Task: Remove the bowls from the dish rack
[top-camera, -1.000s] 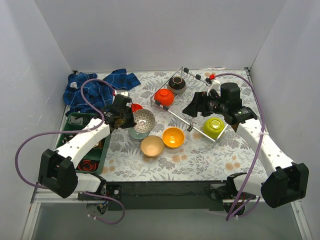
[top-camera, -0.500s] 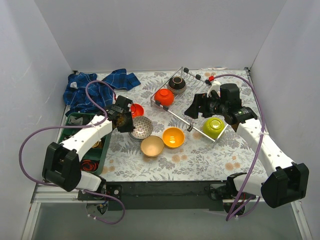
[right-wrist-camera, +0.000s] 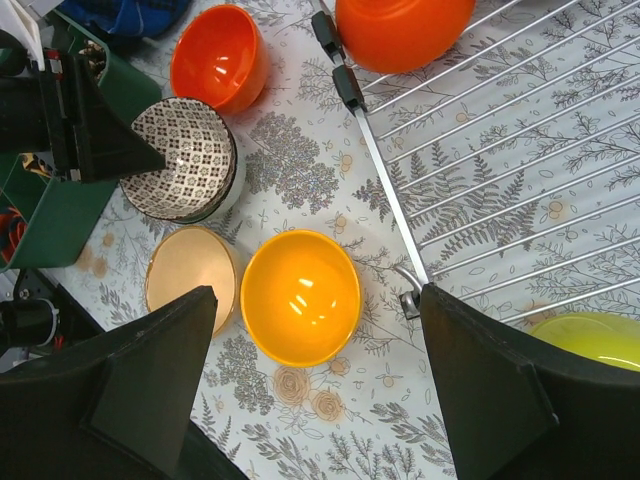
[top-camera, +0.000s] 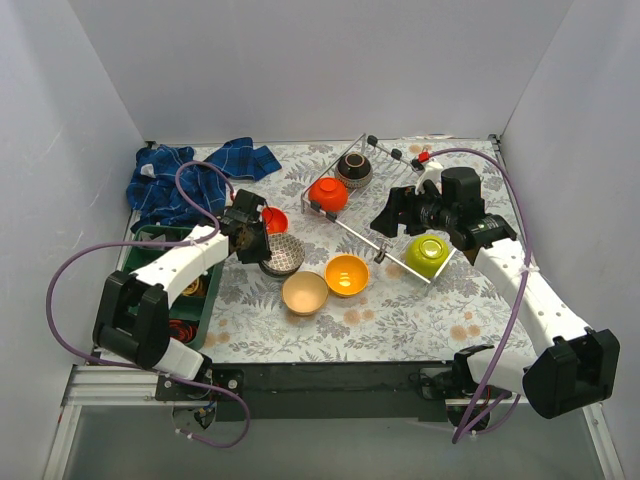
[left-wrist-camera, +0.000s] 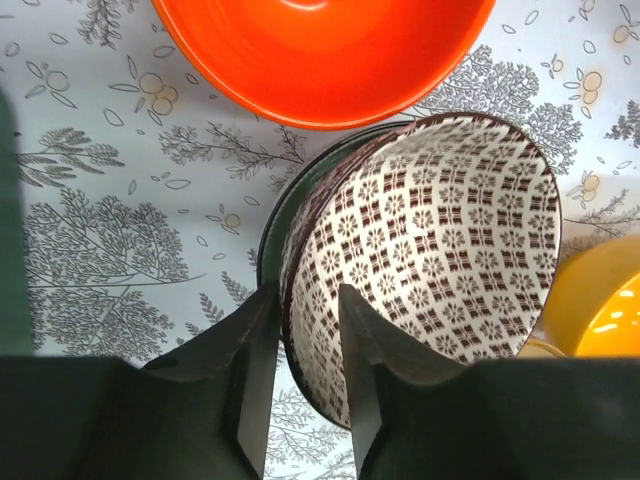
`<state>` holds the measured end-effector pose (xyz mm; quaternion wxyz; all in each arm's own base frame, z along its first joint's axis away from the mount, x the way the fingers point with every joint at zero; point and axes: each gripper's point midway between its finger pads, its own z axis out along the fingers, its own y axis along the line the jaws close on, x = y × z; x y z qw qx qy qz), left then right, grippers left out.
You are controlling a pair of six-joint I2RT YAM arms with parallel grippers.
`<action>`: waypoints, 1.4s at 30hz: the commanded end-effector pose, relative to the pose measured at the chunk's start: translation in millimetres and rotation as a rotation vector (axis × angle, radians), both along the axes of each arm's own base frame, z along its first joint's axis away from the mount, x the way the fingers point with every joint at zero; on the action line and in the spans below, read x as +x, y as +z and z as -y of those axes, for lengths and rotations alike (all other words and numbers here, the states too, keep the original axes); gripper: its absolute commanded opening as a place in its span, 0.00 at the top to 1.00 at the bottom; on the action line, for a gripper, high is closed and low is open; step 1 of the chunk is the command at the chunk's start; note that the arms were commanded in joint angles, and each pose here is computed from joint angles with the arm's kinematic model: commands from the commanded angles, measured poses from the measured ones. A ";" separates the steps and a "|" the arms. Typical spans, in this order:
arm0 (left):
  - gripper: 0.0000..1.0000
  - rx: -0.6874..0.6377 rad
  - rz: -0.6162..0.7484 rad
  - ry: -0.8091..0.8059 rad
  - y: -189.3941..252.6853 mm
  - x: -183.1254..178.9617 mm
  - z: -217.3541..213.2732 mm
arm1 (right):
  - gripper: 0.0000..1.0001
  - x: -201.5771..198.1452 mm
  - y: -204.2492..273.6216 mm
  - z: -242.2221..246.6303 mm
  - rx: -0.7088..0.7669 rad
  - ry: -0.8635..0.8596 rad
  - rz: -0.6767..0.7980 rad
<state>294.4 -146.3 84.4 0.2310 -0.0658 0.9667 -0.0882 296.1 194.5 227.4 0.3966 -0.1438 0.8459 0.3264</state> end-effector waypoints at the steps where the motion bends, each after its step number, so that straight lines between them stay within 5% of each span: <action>1: 0.67 -0.058 0.088 -0.005 30.3 13.5 7.0 | 0.09 0.2 6.7 3.3 -0.008 -0.003 0.037; 4: 0.58 -0.077 0.105 0.000 38.7 11.2 6.6 | 0.09 1.7 6.8 2.7 -0.008 -0.003 0.035; 13: 0.59 -0.116 0.130 0.046 41.5 4.8 -4.2 | 0.09 7.1 8.4 -1.8 -0.004 0.012 0.025; 25: 0.91 -0.123 0.116 0.070 23.3 5.3 -11.9 | 0.09 11.8 -0.2 -8.2 0.021 0.017 -0.011; 28: 0.92 -0.152 0.102 0.053 21.2 2.1 -6.9 | 0.09 12.7 -4.7 -16.7 0.066 0.036 -0.039; 34: 0.63 -0.187 0.167 0.051 53.6 4.4 -4.7 | 0.07 39.6 1.8 -33.0 0.208 -0.026 -0.044; 42: 0.37 -0.196 0.272 0.055 96.9 -4.5 -14.1 | 0.02 98.1 -19.3 -49.8 0.350 -0.211 -0.131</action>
